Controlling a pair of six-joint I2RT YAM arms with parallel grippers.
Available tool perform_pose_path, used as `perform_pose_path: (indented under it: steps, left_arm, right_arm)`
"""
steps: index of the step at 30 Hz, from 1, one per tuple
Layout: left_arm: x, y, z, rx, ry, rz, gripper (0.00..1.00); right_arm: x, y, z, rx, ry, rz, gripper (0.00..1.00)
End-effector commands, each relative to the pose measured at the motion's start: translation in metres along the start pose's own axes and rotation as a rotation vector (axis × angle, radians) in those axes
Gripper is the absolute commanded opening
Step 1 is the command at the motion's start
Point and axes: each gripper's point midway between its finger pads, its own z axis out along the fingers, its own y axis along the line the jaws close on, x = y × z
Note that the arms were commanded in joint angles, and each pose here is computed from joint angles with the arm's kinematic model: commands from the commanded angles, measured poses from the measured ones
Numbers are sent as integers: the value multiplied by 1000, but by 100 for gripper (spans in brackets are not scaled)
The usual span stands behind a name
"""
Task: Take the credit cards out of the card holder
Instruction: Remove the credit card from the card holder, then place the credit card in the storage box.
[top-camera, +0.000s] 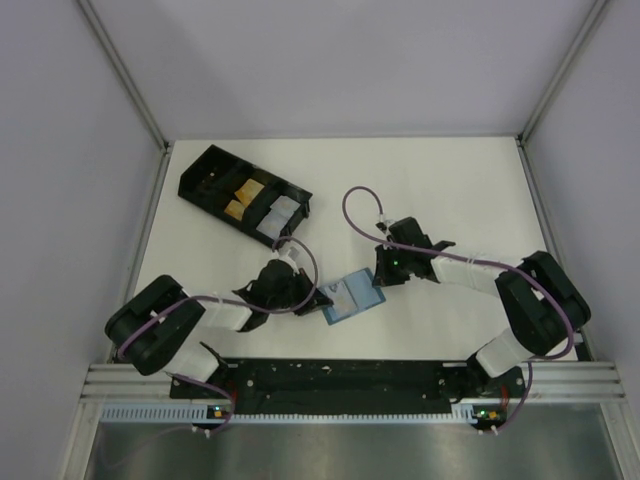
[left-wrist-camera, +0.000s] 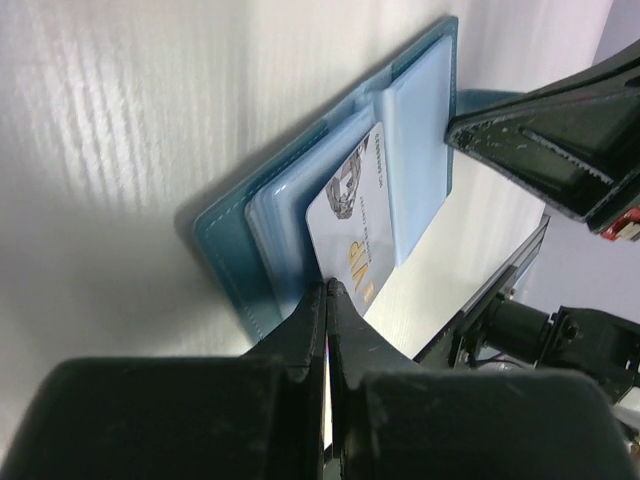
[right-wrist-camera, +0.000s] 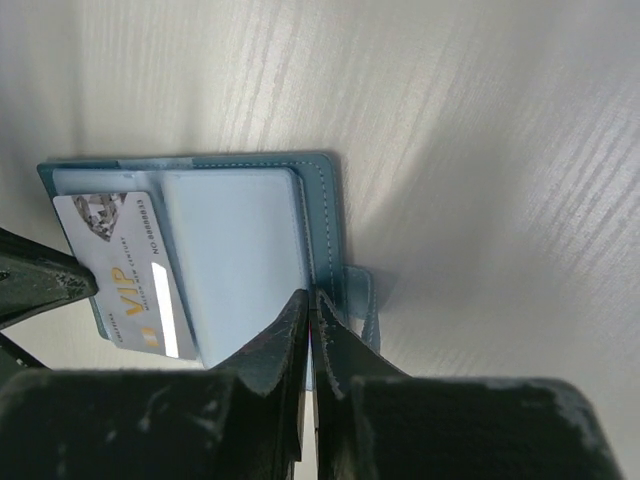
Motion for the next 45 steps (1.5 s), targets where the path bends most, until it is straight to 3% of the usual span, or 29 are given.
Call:
perform_pose_path:
  steps: [1,8,17,27,34,39,41,45]
  left_arm:
    - [4,-2,-13,64,0,53,0]
    - [3,-10,-25,149,-14,97,0]
    - [5,-39,-33,317,-17,196,0]
    - [9,-48,-36,393,-8,224,0]
    - [10,-63,-47,473,-20,280,0]
    - [8,-69,-51,493,-32,325,0]
    - [9,-71,-53,500,-32,339,0]
    - [8,-76,-58,512,-39,368,0]
  right_arm:
    - [-12,-2,-13,51,-31,-32,5]
    - [-31,13,-28,1,-103,-67,22]
    - [-33,77,-47,-375,-155,-195,57]
    - [-20,98,-38,-555,-85,-288,68]
    - [-8,109,-37,-679,-28,-339,67]
    - [-2,122,-50,-784,-12,-373,58]
    - [-2,122,-51,-794,-11,-375,49]
    - [-2,123,-54,-807,-8,-371,17]
